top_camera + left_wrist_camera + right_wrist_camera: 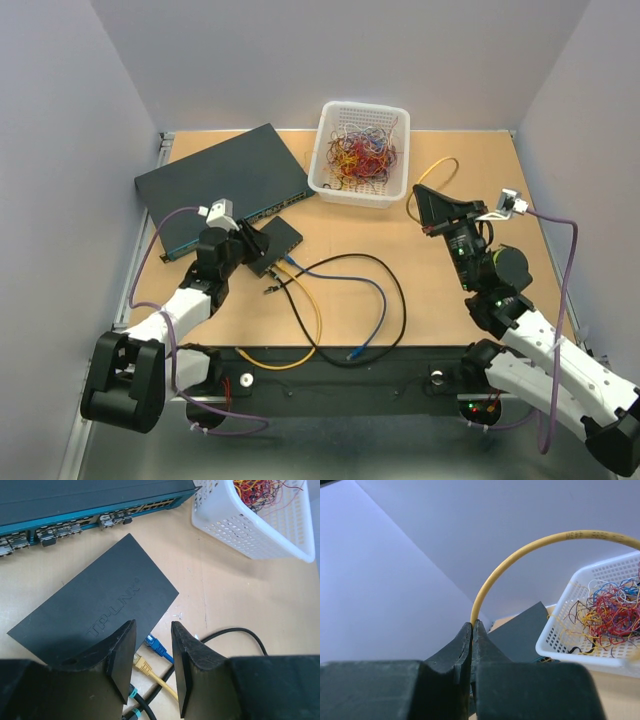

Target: Insert the plug into the switch port

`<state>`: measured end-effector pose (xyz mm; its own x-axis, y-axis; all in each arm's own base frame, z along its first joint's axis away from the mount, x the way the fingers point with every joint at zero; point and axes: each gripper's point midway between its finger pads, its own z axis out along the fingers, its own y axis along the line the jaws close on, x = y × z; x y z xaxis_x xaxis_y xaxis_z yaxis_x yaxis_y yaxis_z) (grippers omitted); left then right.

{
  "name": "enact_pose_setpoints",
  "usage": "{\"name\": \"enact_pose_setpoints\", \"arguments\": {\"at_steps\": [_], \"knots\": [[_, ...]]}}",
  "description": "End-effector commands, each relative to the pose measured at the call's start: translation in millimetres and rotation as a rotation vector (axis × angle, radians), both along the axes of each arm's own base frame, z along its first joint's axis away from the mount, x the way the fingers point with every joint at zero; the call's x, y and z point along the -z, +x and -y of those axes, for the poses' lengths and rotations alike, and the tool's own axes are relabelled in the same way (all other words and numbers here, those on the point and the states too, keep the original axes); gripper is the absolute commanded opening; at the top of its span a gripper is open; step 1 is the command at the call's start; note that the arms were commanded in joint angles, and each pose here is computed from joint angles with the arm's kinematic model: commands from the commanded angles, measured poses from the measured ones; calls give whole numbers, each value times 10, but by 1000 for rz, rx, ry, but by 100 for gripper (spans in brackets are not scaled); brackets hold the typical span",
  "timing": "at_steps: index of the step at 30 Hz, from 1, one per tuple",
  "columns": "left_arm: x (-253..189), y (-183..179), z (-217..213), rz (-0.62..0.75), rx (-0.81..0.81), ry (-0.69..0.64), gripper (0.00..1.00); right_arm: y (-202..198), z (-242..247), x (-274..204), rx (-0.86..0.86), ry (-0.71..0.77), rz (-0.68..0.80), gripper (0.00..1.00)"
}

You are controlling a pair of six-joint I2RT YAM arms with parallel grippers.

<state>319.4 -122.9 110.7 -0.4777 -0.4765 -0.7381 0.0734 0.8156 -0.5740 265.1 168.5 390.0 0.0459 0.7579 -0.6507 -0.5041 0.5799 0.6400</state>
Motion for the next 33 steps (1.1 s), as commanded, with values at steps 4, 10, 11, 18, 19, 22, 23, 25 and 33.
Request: {"name": "enact_pose_setpoints", "arguments": {"at_steps": [4, 10, 11, 18, 19, 22, 23, 25, 33], "knots": [[-583, -182, 429, 258, 237, -110, 45, -183, -39, -120, -72, 19, 83, 0], [-969, -587, 1062, 410, 446, -158, 47, -176, -96, -15, -137, 133, 17, 0], [-1067, -638, 1139, 448, 469, -176, 48, -168, -104, 7, -144, 151, 5, 1], [-1484, -1017, 1562, 606, 584, -324, 56, -132, -209, 202, -223, 274, -76, 0], [-1530, -1035, 1602, 621, 588, -339, 56, -132, -217, 202, -229, 279, -78, 0], [-1650, -1089, 1753, 668, 621, -382, 56, -135, -248, 223, -253, 307, -94, 1], [-1656, -1121, 1811, 664, 639, -399, 57, -144, -265, 215, -267, 314, -94, 1], [-1692, -1147, 1900, 681, 668, -426, 57, -146, -284, 220, -279, 316, -98, 0], [-1862, -1179, 2013, 726, 698, -467, 57, -195, -370, 312, -343, 336, -129, 1]]}}
